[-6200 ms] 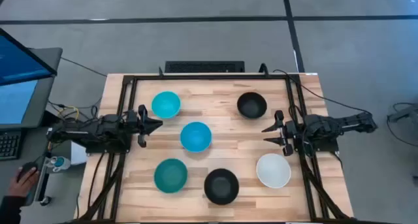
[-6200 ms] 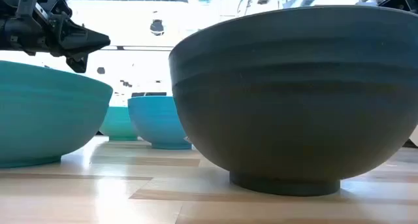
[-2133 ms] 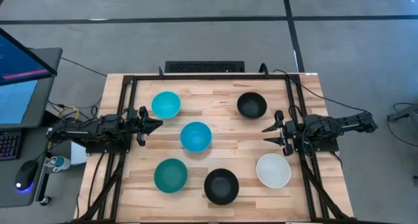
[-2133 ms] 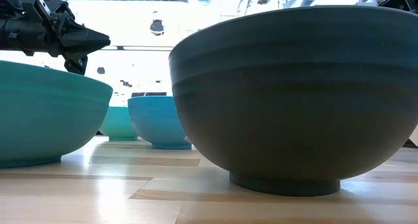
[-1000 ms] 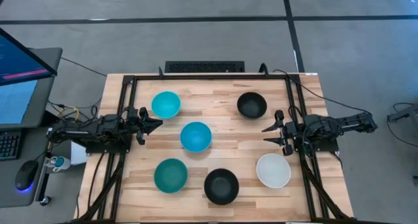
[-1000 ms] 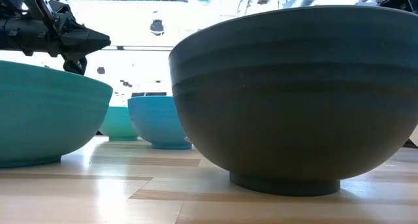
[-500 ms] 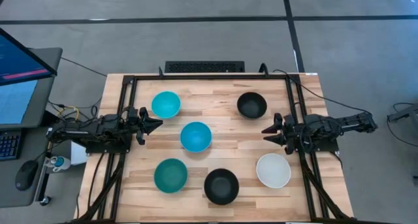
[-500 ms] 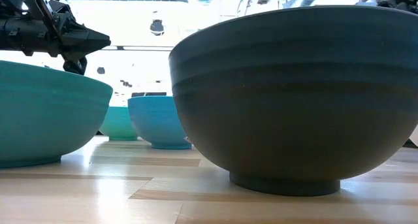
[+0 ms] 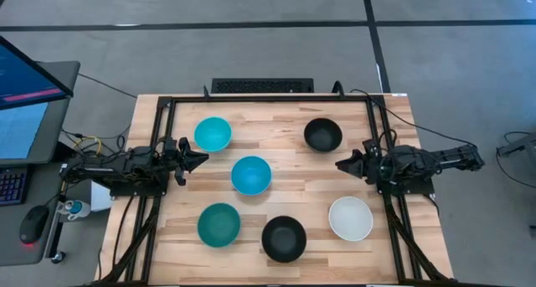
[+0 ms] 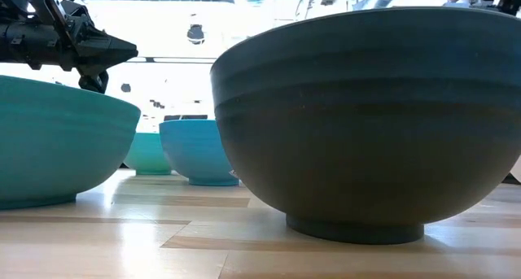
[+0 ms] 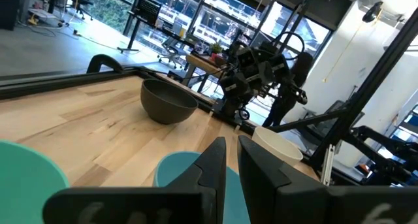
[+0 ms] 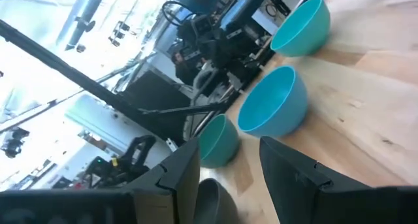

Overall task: Nest bowls inside each other
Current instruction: Stack the top black bowl on top of the blue bowl

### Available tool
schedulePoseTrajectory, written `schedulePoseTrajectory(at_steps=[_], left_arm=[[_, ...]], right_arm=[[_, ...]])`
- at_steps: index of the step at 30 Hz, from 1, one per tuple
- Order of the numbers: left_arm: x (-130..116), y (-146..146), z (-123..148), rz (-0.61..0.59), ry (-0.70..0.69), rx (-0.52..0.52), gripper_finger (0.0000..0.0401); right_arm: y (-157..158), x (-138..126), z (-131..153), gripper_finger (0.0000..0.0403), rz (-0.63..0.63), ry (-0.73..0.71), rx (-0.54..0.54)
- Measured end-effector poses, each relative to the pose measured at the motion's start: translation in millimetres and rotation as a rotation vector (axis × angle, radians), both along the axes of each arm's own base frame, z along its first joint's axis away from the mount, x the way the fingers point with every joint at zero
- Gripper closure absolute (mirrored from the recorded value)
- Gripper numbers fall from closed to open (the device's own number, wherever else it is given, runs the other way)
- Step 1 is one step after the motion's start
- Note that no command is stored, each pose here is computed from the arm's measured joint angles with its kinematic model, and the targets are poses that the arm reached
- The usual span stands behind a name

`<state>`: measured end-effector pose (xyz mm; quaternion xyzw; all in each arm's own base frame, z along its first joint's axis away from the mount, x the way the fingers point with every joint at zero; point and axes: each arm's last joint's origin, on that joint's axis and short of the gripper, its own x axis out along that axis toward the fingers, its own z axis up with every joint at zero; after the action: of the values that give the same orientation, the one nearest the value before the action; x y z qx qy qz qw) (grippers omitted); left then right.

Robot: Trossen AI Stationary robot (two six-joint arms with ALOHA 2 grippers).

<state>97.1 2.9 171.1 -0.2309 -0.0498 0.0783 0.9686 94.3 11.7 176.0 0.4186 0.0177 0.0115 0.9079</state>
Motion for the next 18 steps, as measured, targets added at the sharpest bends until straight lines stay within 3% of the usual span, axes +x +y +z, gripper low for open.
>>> schedulePoseTrajectory(at_steps=[7,12,18], left_arm=[[0.0,0.0,0.2,-0.004,-0.012,-0.062,0.037],[-0.2,-2.0,3.4,-0.079,-0.037,-0.12,0.037],[-1.7,-2.0,22.3,-0.077,-0.063,-0.079,0.037]], right_arm=[[0.4,0.0,3.6,0.0221,0.011,-0.041,-0.095],[0.8,-0.3,9.1,0.0221,0.021,-0.102,-0.178],[0.8,-0.4,11.2,0.0221,0.019,-0.123,-0.177]])
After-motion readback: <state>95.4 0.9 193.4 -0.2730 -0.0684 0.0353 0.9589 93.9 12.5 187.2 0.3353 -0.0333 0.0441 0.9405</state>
